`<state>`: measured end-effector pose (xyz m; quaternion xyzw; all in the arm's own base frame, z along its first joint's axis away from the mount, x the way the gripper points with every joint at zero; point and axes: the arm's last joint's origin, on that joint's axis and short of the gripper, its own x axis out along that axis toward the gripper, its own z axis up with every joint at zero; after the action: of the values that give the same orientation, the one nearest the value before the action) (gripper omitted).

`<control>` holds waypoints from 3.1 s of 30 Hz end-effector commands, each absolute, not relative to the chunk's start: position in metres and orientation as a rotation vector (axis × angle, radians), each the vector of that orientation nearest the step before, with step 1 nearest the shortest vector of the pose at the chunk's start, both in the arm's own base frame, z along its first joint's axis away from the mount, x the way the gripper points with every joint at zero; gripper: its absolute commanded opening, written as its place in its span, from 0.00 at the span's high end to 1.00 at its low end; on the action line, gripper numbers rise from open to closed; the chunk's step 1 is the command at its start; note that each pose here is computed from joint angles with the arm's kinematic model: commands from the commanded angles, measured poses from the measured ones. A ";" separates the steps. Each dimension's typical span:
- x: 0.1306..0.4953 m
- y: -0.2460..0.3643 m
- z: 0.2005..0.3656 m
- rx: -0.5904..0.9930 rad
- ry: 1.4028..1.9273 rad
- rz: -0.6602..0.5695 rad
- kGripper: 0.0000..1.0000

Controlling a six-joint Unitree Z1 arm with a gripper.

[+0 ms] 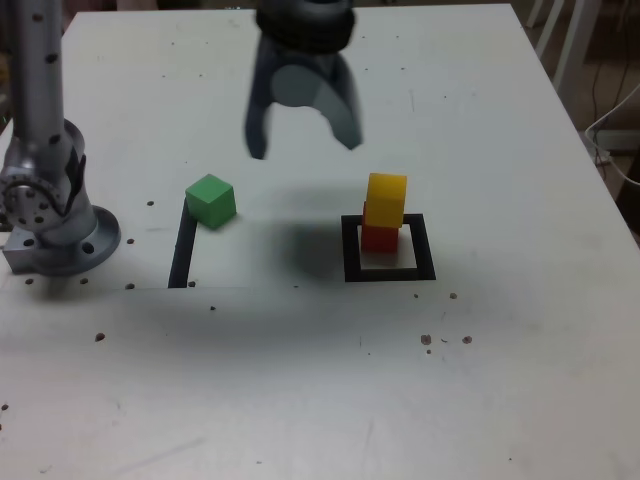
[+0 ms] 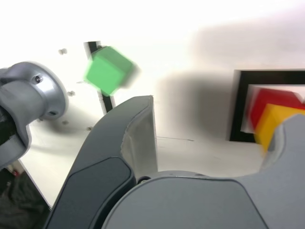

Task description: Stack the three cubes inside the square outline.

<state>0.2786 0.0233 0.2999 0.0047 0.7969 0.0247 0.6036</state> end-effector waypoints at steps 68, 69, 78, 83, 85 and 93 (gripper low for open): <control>0.208 0.072 0.205 -0.444 1.982 0.099 0.72; 0.208 0.072 0.205 -0.444 1.983 0.098 0.72; 0.208 0.072 0.205 -0.439 1.984 0.094 0.72; 0.208 0.071 0.205 -0.425 1.984 0.097 0.72; 0.208 0.071 0.206 -0.411 1.979 0.098 0.72; 0.218 0.056 0.229 -0.300 1.912 0.070 0.72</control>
<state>0.2155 0.0591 0.2228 -0.1364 0.8168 0.0327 0.5595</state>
